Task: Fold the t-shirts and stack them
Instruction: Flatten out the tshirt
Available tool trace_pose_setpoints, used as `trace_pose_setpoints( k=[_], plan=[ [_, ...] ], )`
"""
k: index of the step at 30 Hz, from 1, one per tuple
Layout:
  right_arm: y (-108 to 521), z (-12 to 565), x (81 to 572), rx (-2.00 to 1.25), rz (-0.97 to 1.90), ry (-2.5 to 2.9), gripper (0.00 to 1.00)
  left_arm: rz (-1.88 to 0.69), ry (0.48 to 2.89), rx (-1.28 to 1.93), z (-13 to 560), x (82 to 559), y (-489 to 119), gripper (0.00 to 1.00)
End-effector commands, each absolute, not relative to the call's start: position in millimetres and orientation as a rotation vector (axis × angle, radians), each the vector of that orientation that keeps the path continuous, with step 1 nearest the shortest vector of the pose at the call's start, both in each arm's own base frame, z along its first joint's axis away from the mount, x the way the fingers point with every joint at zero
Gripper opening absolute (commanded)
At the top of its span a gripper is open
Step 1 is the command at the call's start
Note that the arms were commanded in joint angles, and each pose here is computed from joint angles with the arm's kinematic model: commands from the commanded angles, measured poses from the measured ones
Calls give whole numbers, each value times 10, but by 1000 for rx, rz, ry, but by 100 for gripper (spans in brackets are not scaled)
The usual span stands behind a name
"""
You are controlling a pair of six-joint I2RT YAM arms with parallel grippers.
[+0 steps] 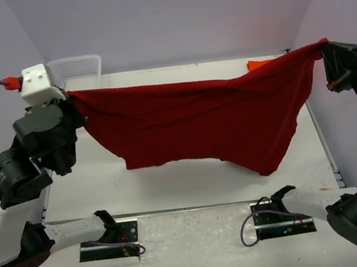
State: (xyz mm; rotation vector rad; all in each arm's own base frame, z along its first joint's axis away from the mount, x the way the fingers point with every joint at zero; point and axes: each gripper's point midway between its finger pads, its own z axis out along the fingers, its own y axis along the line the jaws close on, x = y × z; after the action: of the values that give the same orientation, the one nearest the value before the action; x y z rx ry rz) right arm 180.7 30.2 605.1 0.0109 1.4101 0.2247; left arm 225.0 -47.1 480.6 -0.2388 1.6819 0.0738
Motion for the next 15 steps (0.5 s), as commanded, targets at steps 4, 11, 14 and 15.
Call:
trace_pose_setpoints(
  k=[4,11,14,15],
  plan=[
    [306,6744,1064,-166,313,1061,0,2,1467,-264,5565,2028,-85,0],
    [369,6987,891,-225,342,958,0,2,1395,-273,5868,1866,158,0],
    [393,7107,787,-251,356,893,0,-27,1355,-273,6004,1774,256,0],
    [427,7146,733,-275,371,868,0,-39,1337,-279,6058,1740,294,0]
  ],
)
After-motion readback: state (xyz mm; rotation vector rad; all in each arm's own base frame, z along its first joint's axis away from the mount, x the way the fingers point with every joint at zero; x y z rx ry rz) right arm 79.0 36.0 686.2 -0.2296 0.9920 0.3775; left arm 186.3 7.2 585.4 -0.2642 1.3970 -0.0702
